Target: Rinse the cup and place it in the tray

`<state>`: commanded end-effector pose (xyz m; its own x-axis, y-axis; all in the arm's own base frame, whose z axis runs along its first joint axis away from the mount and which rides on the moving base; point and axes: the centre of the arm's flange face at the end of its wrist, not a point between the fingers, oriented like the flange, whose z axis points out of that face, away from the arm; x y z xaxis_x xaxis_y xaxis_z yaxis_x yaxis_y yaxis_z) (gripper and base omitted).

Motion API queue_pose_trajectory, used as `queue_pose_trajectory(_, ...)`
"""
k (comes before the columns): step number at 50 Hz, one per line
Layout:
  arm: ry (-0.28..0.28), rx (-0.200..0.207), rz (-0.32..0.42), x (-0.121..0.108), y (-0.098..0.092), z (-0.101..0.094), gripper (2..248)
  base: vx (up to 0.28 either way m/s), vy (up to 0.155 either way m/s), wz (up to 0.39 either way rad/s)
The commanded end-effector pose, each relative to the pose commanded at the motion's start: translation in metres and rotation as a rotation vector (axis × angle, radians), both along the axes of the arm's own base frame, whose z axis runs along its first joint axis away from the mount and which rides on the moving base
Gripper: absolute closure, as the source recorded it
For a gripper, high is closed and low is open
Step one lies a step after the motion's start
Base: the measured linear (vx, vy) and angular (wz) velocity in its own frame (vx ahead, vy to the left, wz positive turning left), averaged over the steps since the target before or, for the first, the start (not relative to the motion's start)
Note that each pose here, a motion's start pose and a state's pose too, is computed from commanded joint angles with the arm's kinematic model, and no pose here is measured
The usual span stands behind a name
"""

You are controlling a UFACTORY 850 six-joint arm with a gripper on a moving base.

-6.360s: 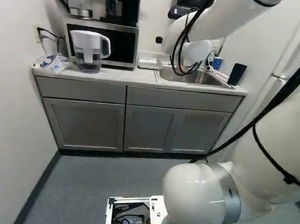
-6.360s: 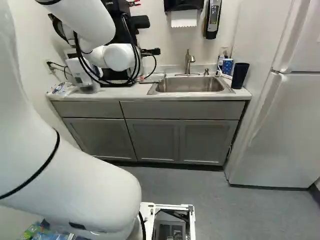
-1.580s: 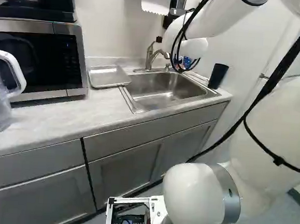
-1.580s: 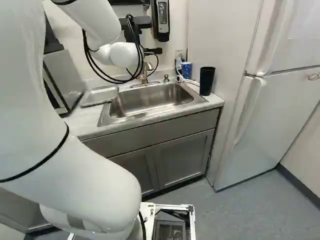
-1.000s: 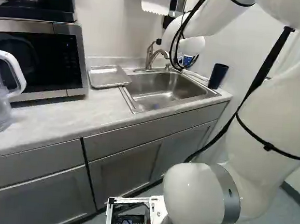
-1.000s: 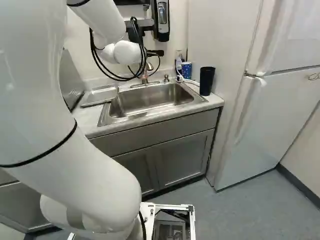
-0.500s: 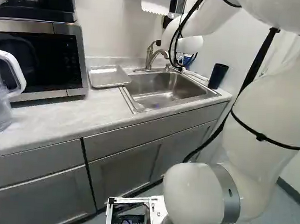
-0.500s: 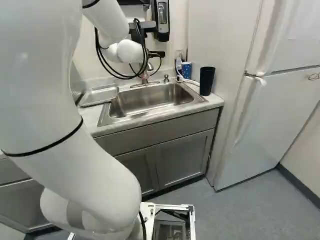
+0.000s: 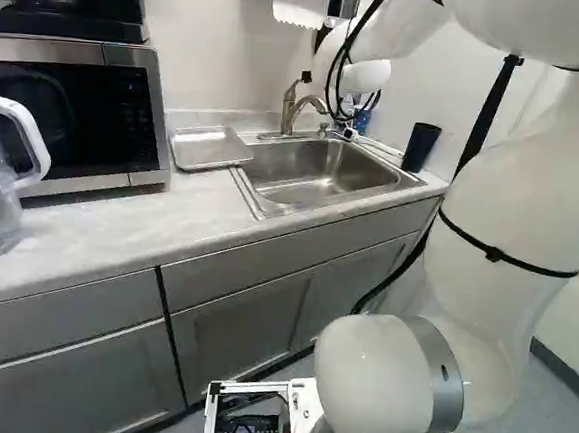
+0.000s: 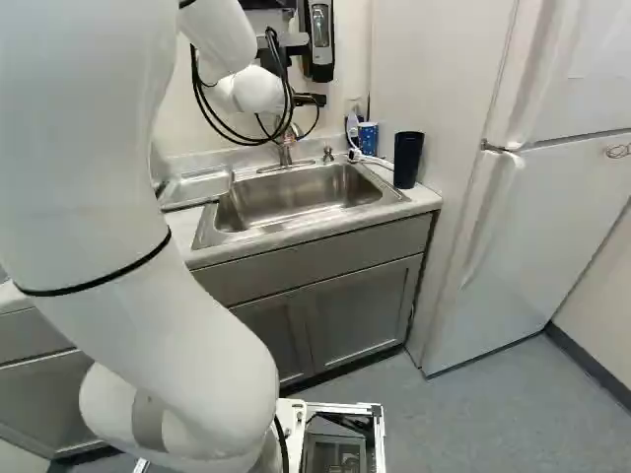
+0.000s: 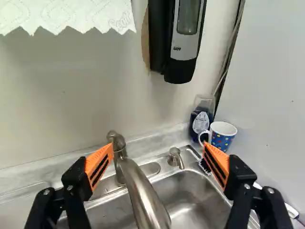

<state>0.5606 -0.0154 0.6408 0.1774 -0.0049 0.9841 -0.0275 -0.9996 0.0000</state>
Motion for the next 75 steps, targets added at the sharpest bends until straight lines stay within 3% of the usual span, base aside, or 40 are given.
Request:
queue_pose_trajectory(7, 0.010, 0.000, 0.000, 0.005, 0.000, 0.005, 3, 0.000, 0.000, 0.000)
queue_pose_trajectory(44, 0.121, 0.003, 0.001, 0.034, 0.000, -0.006, 3, 0.000, 0.000, 0.000)
queue_pose_trajectory(75, 0.118, 0.003, 0.005, 0.067, 0.001, -0.009, 3, 0.000, 0.000, 0.000)
